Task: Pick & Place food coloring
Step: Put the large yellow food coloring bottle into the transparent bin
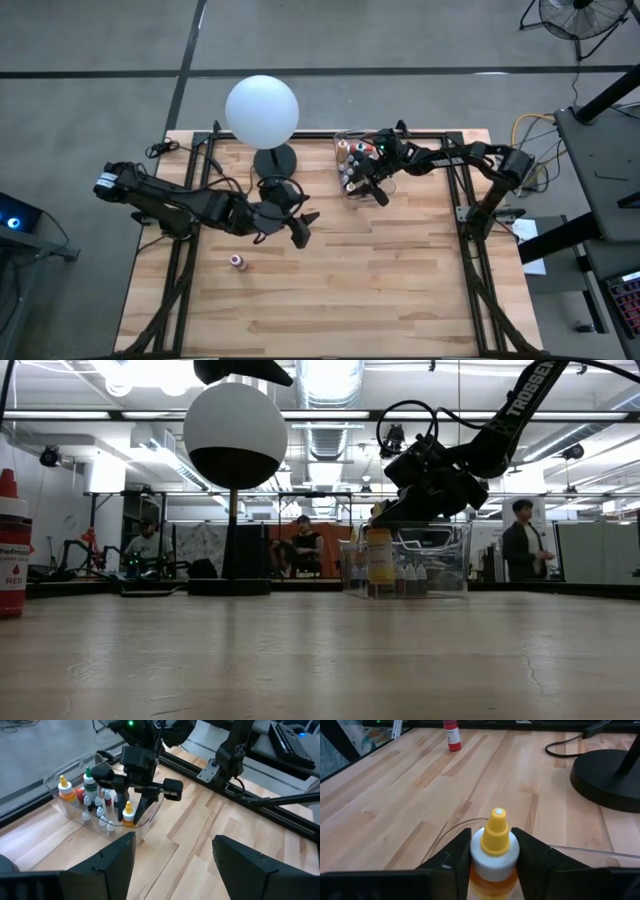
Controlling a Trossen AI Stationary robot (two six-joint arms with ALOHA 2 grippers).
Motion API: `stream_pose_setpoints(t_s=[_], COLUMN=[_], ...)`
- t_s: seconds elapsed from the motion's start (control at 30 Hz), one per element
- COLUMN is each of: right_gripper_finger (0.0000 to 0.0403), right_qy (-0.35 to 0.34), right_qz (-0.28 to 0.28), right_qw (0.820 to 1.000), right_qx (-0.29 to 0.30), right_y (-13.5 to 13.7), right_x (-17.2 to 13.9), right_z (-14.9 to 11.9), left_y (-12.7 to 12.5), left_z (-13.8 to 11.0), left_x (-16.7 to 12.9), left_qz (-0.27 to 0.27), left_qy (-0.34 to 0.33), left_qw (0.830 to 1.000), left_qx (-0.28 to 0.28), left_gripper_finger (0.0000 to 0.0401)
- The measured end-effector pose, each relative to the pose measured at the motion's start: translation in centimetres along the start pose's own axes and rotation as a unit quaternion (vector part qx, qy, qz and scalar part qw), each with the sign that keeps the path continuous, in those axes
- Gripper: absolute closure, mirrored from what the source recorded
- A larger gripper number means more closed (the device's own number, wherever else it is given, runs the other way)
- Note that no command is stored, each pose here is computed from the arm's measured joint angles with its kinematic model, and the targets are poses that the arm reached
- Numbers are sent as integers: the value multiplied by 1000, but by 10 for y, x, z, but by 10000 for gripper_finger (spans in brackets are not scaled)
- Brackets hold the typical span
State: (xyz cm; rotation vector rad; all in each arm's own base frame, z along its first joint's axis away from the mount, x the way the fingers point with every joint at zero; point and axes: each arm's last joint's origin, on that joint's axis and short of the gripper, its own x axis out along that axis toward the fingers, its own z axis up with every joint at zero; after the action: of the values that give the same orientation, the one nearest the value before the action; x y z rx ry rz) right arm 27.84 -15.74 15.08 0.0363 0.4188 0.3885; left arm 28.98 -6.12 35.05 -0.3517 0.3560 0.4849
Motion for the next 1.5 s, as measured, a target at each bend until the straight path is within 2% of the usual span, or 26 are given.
stream_pose_setpoints(t_s=[0.13,0.4,0.5,0.7,0.93,1.23,1.5], right_gripper_finger=[292,232,242,295,296,295,295], right_qy=[0,1,2,1,1,5,17], right_qz=[0,-1,-2,-1,-2,-37,-32], right_qw=[1000,1000,1000,1000,1000,999,999], right_qx=[0,3,3,2,4,-4,0], right_y=[0,0,0,0,0,-1,-2], right_x=[0,0,0,0,0,-8,-6], right_z=[0,-1,-1,0,0,5,-2], left_y=[1,0,1,1,1,1,1], left_z=[-4,-3,-3,-2,-2,-2,-2], left_x=[2,2,2,2,2,2,2], left_qz=[3,0,0,1,1,1,1], left_qy=[4,1,0,0,1,1,1], left_qw=[1000,1000,1000,1000,1000,1000,1000], left_qx=[-11,-12,-12,-12,-12,-11,-12], left_gripper_finger=[166,166,166,166,166,166,166])
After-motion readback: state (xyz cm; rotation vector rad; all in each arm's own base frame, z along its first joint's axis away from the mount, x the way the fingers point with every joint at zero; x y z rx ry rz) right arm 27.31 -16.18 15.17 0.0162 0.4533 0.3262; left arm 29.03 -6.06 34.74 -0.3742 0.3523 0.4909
